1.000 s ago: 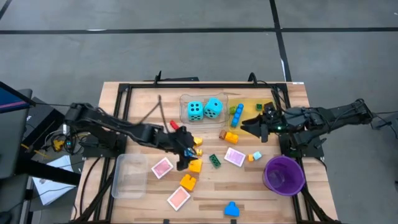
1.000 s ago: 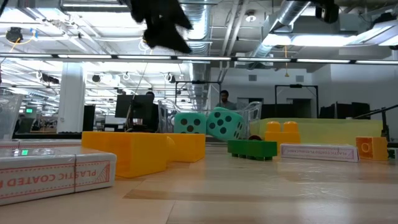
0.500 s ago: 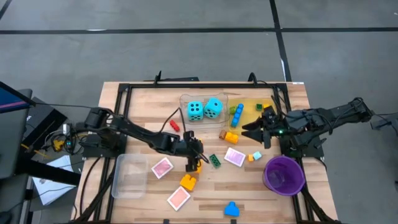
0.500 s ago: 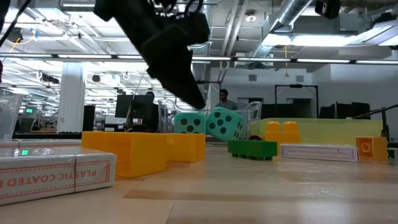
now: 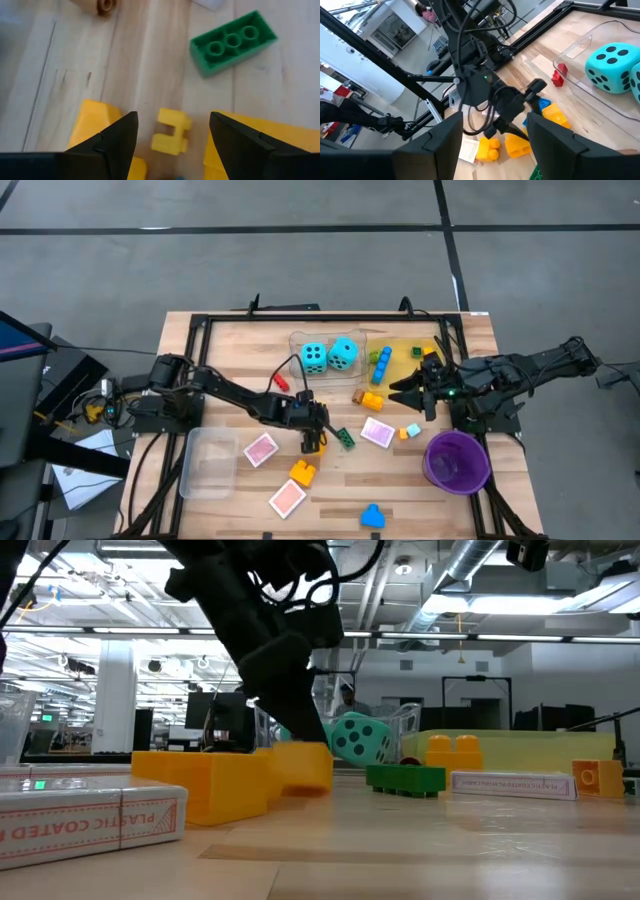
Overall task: Pick & Place Toys
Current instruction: Put the yellow game piece into the yellow bin
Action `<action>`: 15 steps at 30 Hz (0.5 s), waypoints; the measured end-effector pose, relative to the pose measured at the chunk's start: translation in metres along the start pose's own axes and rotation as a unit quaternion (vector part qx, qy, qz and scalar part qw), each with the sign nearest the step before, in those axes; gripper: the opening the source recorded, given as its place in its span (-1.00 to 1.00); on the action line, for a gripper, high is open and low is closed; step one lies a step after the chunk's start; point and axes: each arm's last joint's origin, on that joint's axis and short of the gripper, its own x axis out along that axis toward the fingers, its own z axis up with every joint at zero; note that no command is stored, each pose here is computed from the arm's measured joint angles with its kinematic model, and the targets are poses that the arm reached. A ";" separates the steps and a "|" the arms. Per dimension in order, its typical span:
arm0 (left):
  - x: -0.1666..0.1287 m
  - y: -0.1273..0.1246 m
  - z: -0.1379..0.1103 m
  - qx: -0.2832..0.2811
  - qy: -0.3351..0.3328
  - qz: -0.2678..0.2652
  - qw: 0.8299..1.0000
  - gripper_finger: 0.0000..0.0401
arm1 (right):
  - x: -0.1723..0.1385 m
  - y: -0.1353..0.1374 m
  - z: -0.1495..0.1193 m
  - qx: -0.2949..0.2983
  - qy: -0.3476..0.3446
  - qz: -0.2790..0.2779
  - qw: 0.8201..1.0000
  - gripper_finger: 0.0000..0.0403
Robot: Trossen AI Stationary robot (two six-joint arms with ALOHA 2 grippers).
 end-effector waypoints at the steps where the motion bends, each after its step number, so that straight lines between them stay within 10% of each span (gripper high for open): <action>1: 0.001 0.002 0.000 -0.002 0.000 0.002 1.000 0.20 | 0.000 0.000 0.000 0.000 0.000 0.000 1.000 0.05; 15: -0.002 -0.007 -0.001 -0.024 0.006 -0.039 0.999 0.06 | 0.000 0.000 0.000 0.000 0.000 0.001 1.000 0.05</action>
